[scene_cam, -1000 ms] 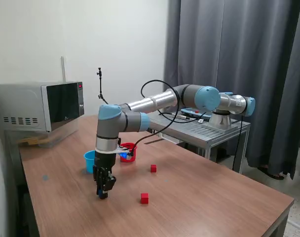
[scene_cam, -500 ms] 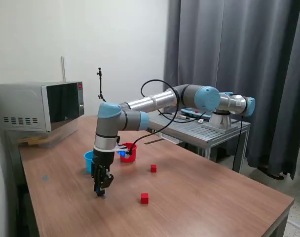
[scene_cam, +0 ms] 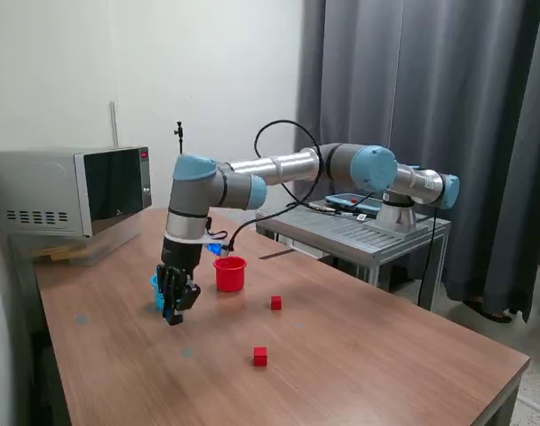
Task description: Place red objects in the red bin, and blue objects in the blue bin.
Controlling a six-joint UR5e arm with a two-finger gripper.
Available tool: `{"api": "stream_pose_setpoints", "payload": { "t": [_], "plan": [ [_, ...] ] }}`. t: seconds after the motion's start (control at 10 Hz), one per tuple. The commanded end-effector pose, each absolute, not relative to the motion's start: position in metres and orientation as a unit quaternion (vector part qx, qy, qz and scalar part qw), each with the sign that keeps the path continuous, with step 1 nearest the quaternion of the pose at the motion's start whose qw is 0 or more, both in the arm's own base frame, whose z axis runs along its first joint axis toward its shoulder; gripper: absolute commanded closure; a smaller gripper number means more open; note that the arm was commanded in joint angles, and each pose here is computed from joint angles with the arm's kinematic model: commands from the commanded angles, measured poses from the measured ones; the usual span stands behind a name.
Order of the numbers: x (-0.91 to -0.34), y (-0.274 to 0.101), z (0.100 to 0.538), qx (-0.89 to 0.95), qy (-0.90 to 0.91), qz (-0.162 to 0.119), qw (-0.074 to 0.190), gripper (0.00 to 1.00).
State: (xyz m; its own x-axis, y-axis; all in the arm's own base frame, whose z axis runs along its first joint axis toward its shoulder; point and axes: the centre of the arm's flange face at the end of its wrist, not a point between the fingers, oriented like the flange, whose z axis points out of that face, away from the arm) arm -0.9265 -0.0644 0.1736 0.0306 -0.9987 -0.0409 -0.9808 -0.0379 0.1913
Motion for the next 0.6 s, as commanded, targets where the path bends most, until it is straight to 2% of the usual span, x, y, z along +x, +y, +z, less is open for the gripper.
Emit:
{"api": "stream_pose_setpoints", "payload": {
  "t": [0.0,0.1,0.3,0.4,0.5],
  "plan": [
    [-0.917,-0.044,0.203,0.722,-0.689,-0.059,0.033,1.0],
    [-0.913,-0.024,0.214,0.715,-0.698,-0.045,0.022,1.0],
    [-0.908,0.011,0.229,0.701,-0.712,-0.036,0.015,1.0],
    [-0.904,0.032,0.226,0.694,-0.72,-0.022,0.005,1.0],
    [-0.903,0.044,0.224,0.689,-0.725,-0.021,0.004,1.0]
  ]
}}
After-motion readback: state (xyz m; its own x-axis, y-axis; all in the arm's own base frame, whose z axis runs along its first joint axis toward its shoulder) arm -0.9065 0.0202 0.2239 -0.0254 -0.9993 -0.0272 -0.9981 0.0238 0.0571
